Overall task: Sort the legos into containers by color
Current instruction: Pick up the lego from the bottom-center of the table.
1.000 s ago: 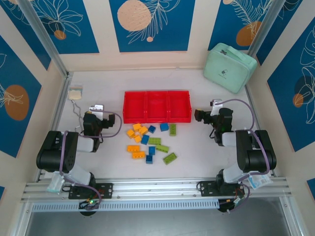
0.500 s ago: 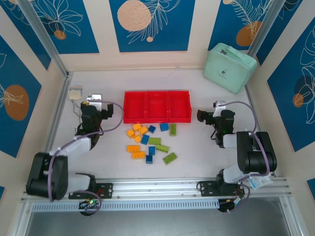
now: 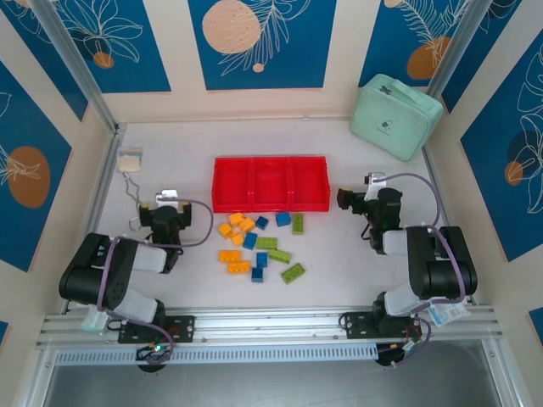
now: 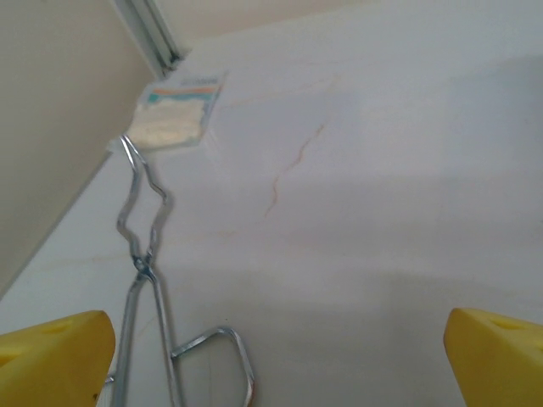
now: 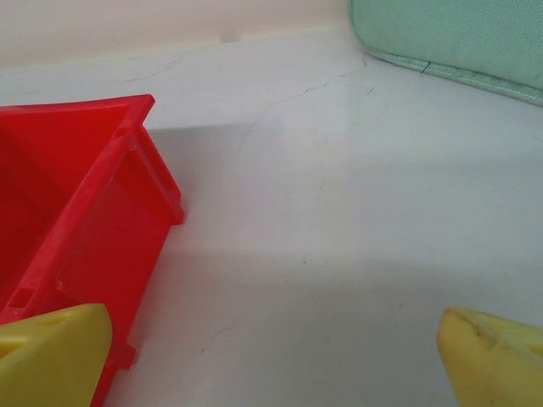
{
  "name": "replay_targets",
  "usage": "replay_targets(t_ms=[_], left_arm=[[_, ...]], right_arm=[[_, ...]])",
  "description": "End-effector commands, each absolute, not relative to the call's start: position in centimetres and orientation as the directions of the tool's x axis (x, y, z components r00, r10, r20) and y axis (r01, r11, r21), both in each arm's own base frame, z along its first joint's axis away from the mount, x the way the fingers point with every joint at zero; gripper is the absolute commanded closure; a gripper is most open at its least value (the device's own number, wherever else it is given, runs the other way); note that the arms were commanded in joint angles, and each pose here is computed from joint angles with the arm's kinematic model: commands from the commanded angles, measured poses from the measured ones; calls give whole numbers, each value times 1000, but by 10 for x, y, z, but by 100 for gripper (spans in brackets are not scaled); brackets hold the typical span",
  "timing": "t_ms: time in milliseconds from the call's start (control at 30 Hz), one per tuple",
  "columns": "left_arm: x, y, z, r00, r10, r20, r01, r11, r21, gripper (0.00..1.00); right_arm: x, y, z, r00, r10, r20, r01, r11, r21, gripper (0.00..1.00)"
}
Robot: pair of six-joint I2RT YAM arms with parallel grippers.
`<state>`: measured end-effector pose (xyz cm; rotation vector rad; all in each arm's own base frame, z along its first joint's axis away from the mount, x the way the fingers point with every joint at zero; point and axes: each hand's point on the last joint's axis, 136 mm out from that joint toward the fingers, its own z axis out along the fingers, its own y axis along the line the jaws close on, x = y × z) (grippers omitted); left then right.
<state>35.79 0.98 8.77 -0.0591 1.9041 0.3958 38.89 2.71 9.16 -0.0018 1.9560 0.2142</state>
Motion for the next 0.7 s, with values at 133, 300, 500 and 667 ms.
replay_targets(t_ms=[133,300,500,667], left_arm=[[354,-14,186,-203,111,-973,-218,963,155,1],[327,-9,206,-392,-97,-915,-266,964,12,1],[276,-38,209,-588,-207,-782,-144,978,-151,1],[227,-58,211,-680,-233,-695,-44,960,-278,1]], right_arm=[[351,4,168,-460,328,-825,163,945,284,1],[300,19,206,-545,569,-616,226,807,545,1],[237,77,203,-713,672,-199,344,583,736,1],[173,107,170,-747,664,40,540,570,619,0]])
